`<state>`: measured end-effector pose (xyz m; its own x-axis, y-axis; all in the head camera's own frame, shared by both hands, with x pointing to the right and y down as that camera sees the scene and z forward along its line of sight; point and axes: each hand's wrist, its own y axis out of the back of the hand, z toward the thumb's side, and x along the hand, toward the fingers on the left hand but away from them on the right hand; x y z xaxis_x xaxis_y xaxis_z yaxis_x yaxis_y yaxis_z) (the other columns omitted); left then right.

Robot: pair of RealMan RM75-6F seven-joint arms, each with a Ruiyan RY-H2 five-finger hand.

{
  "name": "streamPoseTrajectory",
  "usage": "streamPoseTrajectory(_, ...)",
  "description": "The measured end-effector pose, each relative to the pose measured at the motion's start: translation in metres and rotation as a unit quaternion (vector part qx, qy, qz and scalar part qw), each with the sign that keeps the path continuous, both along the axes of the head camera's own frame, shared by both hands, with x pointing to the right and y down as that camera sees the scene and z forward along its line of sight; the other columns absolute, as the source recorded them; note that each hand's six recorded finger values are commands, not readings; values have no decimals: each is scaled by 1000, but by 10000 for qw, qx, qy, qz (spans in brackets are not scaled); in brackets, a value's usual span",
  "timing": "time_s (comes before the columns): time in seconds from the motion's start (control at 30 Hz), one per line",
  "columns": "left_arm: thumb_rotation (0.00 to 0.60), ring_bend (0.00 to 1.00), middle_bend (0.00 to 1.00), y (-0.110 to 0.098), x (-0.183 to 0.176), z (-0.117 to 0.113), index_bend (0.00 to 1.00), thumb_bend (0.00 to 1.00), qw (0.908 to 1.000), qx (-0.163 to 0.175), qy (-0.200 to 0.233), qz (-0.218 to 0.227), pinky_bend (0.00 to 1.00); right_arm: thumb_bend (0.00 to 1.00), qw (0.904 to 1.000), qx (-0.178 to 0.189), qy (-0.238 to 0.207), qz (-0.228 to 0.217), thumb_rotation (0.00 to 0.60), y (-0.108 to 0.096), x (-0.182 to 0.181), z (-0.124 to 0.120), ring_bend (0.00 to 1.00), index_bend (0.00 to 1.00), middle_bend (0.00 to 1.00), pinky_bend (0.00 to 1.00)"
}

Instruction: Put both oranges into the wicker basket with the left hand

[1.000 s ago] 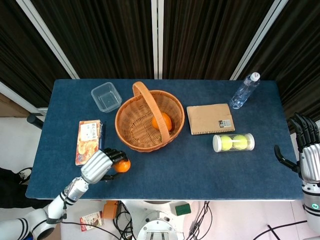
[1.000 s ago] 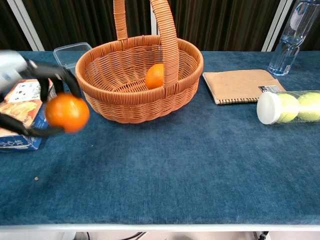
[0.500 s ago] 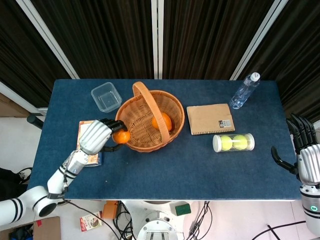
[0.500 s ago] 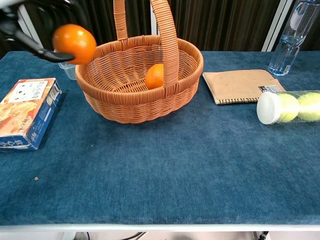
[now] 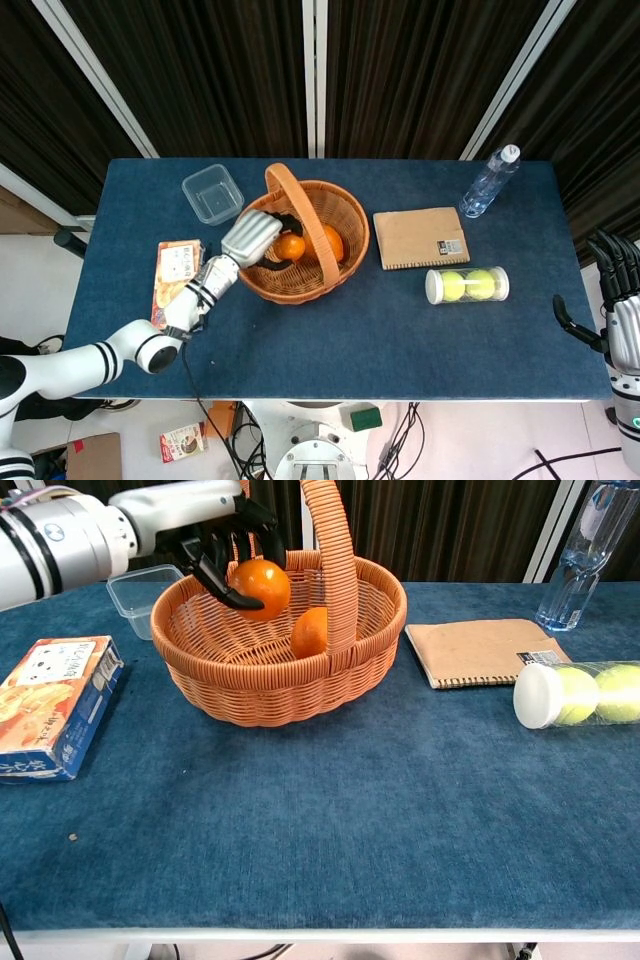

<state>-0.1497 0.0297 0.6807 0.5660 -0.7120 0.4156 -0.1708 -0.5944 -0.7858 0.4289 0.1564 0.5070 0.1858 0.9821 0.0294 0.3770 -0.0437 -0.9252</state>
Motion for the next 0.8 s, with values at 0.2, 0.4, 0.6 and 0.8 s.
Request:
streamPoseTrajectory(0.2, 600, 30, 18, -1, 0, 10, 43, 189, 9997, -179, -192, -8, 237, 376, 10000, 18, 17, 15, 600, -1, 1, 0, 0, 0, 0, 0)
streamPoseTrajectory(0.4, 600, 30, 17, 2, -10, 4, 43, 179, 9997, -114, -202, -1, 232, 376, 10000, -17, 7, -13, 600, -1, -2, 3, 0, 0, 0, 0)
streamPoseTrajectory(0.6, 600, 30, 36, 8, -35, -17, 54, 179, 9996, 152, -209, -81, 232, 376, 10000, 10, 31, 6, 600, 1, 0, 3, 0, 0, 0, 0)
streamPoseTrajectory(0.8, 600, 31, 49, 31, -99, -49, 99, 179, 9963, 513, -504, -463, 232, 376, 9998, -57, 173, 115, 600, 7, 13, 7, 0, 0, 0, 0)
